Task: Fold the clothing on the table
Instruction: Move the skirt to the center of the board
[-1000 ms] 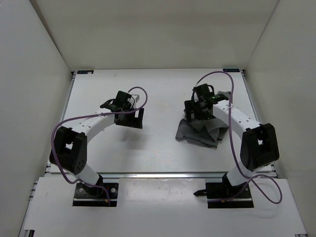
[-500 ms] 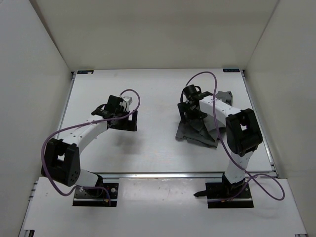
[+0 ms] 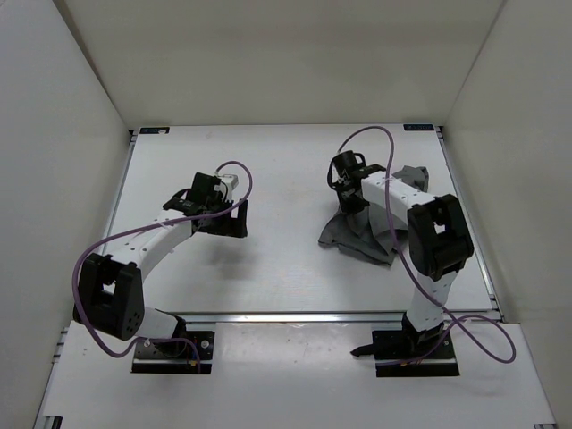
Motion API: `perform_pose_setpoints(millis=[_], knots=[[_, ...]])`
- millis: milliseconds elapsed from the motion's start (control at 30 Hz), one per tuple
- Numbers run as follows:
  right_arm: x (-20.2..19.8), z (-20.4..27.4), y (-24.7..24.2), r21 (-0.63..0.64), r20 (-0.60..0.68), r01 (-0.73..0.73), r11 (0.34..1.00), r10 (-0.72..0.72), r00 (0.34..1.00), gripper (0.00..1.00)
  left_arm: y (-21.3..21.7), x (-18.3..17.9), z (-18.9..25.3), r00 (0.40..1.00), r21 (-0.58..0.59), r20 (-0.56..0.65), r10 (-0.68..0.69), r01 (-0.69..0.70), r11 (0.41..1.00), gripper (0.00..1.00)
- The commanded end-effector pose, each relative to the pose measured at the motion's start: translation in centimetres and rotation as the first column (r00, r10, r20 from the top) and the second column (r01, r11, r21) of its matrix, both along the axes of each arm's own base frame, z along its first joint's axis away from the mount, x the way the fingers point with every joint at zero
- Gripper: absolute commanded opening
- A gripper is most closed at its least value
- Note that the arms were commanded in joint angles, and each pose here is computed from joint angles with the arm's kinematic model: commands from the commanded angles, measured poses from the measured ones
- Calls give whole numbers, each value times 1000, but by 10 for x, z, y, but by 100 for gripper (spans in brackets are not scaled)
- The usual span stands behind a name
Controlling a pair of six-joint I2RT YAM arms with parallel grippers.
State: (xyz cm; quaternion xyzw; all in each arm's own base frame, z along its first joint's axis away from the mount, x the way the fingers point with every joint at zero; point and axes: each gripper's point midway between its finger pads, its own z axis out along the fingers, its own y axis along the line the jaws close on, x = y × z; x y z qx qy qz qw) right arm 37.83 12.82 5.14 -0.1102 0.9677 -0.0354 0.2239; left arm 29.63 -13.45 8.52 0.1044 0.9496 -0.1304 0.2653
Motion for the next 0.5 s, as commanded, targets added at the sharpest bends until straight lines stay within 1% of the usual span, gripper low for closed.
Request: perform_pose_setpoints(millis=[0,100,167,200,233,267,300,333,367,400,433,467], knots=[[24,14,18,42,60,-18,999,15,998,0,-5,1,8,999,-37,25,-24,25,999,99],[37,34,48,83,84,-79,993,72,994,0,-5,3,9,999,-48,38,-15,17,999,99],[59,77,85,131,160,-164,978,143,977,0,-1,6,11,999,-51,46,2,0,999,99],[72,115,99,141,232,-203,969,167,958,0,-1,8,15,999,-62,50,3,0,998,99],[69,121,112,125,221,-236,964,205,954,0,0,11,17,999,-62,54,11,-7,998,99],[80,174,128,125,341,-275,953,219,914,0,0,16,24,998,-75,60,15,-10,997,99],[87,201,135,164,416,-283,945,193,889,0,-1,21,31,997,-73,74,11,-5,997,99],[81,245,142,226,507,-332,916,181,843,0,2,24,33,997,-71,75,24,-19,997,99],[69,285,142,268,570,-381,885,173,803,0,3,31,45,994,-71,108,30,-23,997,99],[71,305,141,278,618,-391,877,149,772,0,5,36,52,991,-59,126,32,-25,998,98],[60,345,134,289,693,-421,860,116,712,0,7,38,57,990,-47,137,36,-30,998,99],[47,371,124,276,739,-425,862,93,668,0,8,43,67,986,-47,160,38,-31,998,99]])
